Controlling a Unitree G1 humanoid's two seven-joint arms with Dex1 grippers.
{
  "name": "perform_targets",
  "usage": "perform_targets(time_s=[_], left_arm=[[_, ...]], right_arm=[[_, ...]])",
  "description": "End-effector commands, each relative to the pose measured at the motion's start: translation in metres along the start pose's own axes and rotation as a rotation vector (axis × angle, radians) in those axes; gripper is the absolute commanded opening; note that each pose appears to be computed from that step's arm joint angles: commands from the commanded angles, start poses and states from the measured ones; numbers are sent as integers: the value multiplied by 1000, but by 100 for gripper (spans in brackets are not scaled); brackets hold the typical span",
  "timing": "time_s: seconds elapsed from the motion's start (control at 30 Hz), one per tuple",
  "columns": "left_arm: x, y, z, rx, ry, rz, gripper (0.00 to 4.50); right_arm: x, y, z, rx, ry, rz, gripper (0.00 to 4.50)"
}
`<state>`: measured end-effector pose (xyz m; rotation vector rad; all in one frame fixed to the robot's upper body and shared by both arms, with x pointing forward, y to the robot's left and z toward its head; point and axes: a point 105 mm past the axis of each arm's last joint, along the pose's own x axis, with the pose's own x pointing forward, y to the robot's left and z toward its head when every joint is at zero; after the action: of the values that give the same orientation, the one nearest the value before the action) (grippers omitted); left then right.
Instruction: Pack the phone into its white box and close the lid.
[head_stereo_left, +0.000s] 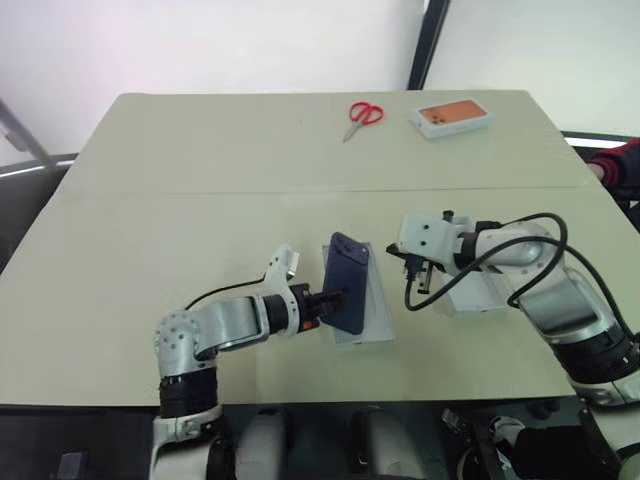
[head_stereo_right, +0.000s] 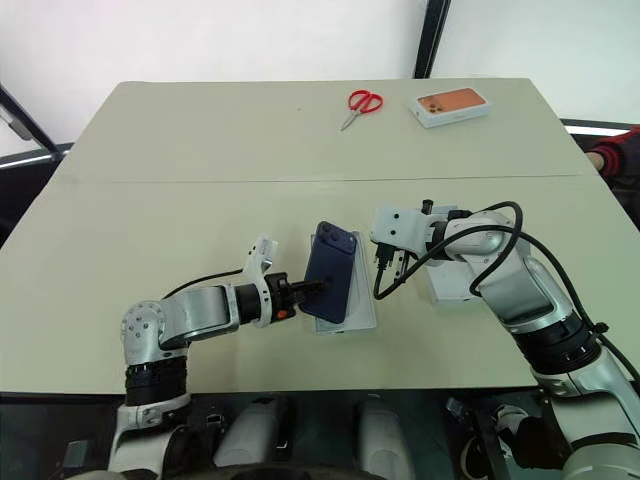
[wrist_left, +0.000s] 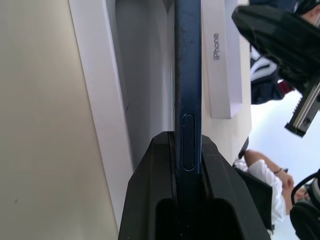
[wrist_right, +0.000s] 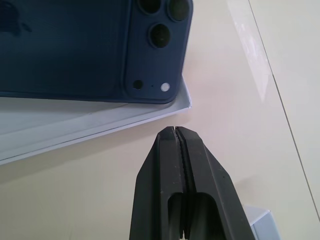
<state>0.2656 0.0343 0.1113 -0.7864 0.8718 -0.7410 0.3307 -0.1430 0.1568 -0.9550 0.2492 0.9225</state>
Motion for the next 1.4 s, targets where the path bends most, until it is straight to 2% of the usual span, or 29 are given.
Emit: perform_targets(time_s=[0.03, 0.23, 0.3, 0.33, 0.47, 0.83, 0.97, 1.07, 1.17, 1.3, 1.33, 1.4], left_arm=[[-1, -18, -2, -12, 17, -57, 2], [0, -24, -5, 8, 25, -74, 2], [-1, -26, -5, 20, 26, -87, 98], [-2, -28, -5, 33, 27, -94, 124], [-15, -31, -2, 109, 21, -133, 319], [-58, -20, -2, 374, 100, -97, 319], [-67, -8, 15, 444, 30, -35, 319], [-77, 2, 55, 650, -174, 99, 319], [-81, 8, 62, 837, -202, 156, 242], [-75, 14, 53, 1007, -127, 152, 34], [-72, 15, 49, 1038, -101, 135, 7], [-69, 16, 44, 1071, -61, 109, 7]], right_arm=[[-4, -8, 6, -34, -16, -39, 0], [-2, -8, 8, -36, -22, -40, 0], [-1, -7, 9, -38, -23, -39, 0], [0, -7, 9, -38, -23, -38, 0], [0, -7, 9, -38, -24, -38, 0], [3, -8, 10, -37, -31, -39, 0], [3, -8, 10, -35, -34, -43, 0], [2, -10, 8, -32, -27, -56, 0], [1, -11, 7, -33, -23, -60, 0], [0, -12, 5, -34, -20, -64, 0], [0, -12, 5, -33, -20, -64, 0], [0, -11, 5, -33, -21, -63, 0]])
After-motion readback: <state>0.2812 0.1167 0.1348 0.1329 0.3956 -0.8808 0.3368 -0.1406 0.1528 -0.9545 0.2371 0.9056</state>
